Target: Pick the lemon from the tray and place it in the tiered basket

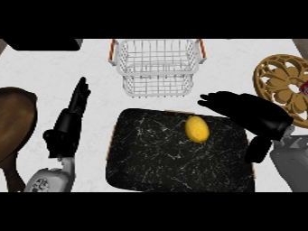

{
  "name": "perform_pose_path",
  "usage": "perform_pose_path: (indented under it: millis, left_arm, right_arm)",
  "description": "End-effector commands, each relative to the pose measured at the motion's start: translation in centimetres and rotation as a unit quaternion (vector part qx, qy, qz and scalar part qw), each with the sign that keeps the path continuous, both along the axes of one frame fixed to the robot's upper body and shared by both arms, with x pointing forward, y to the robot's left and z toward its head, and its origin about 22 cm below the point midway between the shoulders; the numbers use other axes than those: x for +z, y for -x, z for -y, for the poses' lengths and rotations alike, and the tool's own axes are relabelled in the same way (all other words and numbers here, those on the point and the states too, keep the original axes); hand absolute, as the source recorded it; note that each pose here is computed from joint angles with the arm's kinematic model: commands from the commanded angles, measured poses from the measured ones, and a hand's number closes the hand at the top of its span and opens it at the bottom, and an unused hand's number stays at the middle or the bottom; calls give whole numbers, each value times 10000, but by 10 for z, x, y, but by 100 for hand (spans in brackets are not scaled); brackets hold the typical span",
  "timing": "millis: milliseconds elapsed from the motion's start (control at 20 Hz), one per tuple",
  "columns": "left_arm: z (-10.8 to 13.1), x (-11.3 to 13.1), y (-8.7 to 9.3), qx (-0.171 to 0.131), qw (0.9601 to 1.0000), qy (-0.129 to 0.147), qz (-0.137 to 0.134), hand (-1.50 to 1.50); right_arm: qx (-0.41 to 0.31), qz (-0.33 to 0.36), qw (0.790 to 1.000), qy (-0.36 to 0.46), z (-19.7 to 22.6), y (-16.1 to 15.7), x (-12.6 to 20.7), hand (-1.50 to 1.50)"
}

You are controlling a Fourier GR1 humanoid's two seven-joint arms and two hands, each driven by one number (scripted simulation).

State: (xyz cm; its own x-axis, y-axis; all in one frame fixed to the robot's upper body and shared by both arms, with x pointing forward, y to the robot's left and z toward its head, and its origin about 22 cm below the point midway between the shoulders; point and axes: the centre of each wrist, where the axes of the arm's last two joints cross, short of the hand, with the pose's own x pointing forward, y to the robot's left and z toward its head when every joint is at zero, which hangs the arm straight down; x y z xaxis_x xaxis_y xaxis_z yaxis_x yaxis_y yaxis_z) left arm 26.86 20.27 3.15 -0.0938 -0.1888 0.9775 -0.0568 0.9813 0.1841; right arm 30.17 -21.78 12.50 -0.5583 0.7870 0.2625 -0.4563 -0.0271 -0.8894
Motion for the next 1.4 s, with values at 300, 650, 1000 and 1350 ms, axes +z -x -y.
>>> perform_pose_path:
  millis: [300, 650, 1000, 1350]
  left_arm:
    - [-10, -4, -1, 1, 10000, -50, -54, 0]
    - [7, 4, -2, 35, 10000, 45, -45, 0]
    - [-8, -3, 13, 19, 10000, -24, -22, 0]
    - [-5, 8, 4, -26, 10000, -11, 0, 0]
  right_arm:
    - [23, -191, 9998, 96, -30, -2, -9, -150]
    - [-47, -221, 9997, 113, -38, 5, -39, -150]
    - [-116, -296, 9995, 16, -35, 1, -56, -150]
    - [-37, -405, 9992, 25, -47, -3, -52, -150]
